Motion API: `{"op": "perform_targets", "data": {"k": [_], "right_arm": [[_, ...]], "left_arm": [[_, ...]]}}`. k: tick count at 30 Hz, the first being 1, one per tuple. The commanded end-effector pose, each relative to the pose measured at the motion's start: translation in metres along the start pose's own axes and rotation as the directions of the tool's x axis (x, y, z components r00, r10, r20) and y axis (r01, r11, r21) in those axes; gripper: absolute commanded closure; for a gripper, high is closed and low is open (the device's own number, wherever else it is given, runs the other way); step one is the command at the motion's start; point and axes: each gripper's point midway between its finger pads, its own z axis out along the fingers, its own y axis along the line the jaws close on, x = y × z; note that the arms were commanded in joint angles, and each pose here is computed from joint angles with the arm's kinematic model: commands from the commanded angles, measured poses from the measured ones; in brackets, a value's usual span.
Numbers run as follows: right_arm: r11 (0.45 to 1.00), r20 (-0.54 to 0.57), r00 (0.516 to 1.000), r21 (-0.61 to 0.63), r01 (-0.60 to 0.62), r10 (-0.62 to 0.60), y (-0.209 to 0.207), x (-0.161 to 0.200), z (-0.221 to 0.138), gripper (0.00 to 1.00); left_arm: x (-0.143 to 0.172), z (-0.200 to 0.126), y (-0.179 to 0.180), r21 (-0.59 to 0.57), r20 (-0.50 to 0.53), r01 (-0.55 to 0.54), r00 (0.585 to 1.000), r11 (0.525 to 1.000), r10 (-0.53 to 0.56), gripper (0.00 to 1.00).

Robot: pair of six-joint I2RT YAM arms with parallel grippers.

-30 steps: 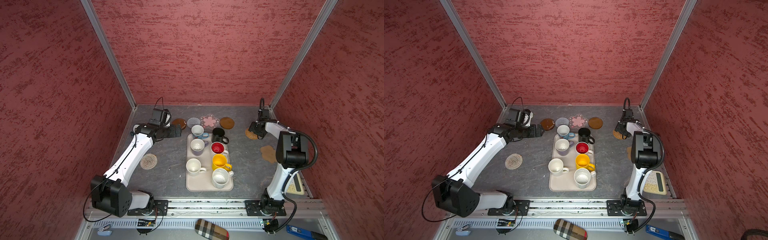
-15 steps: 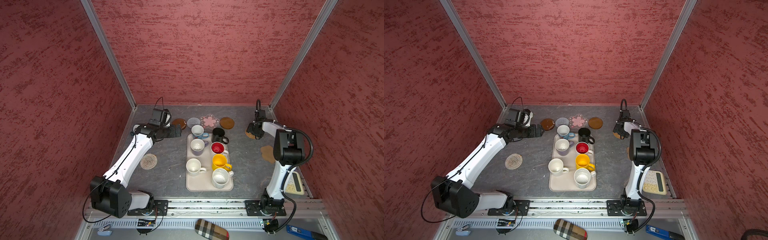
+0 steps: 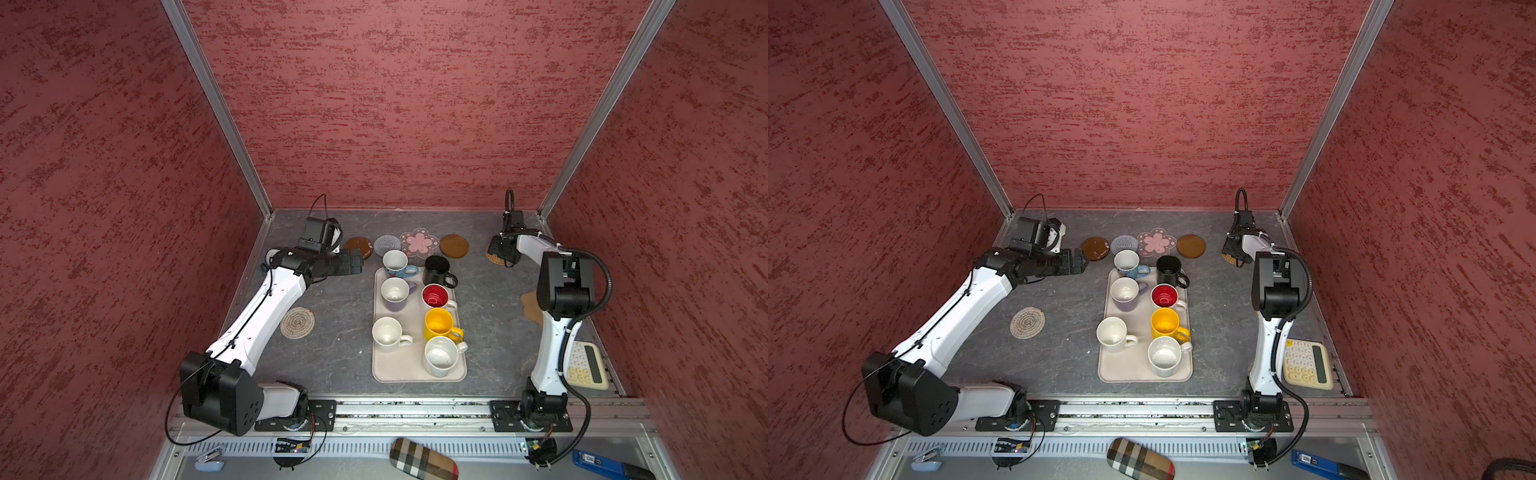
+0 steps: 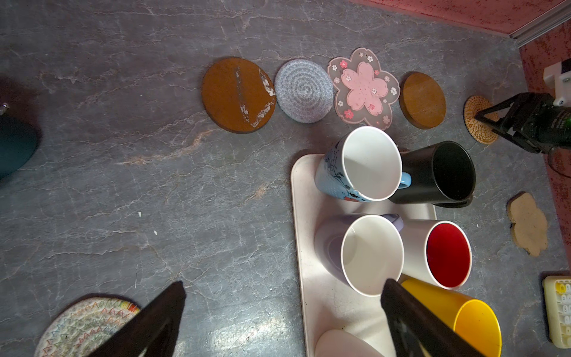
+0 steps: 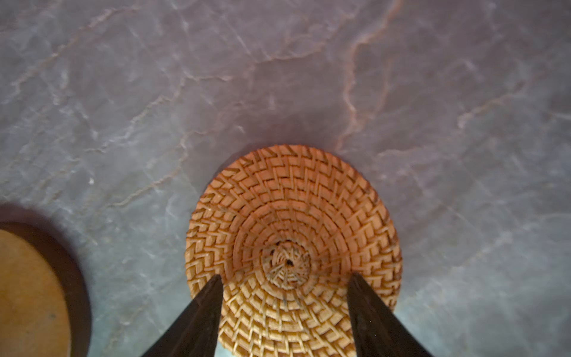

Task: Place cups on coasters
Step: Move the coaster to the top-right of the table.

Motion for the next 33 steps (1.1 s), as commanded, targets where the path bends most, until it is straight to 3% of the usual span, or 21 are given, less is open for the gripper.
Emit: {"op": "perform_targets", "data": {"k": [1, 12, 33], "right_arm": [[1.0, -0.099, 0.995, -0.003, 0.029, -0.03, 0.011, 0.028, 0.022, 0.35], [0.998, -0.094, 0.994, -0.028, 0.05, -0.052, 0.044, 0.022, 0.029, 0.35], [0.998, -0.125, 0.99, -0.004, 0.061, -0.061, 0.033, 0.05, 0.025, 0.35]], "left_arm": [[0.006, 0.004, 0.002, -0.013, -0.024, -0.02, 1.0, 1.0, 0.019, 0.01], [0.004, 0.004, 0.002, -0.001, -0.024, -0.011, 1.0, 1.0, 0.011, 0.01], [0.005, 0.001, 0.0, 0.003, -0.016, -0.016, 1.0, 1.0, 0.016, 0.01]]}}
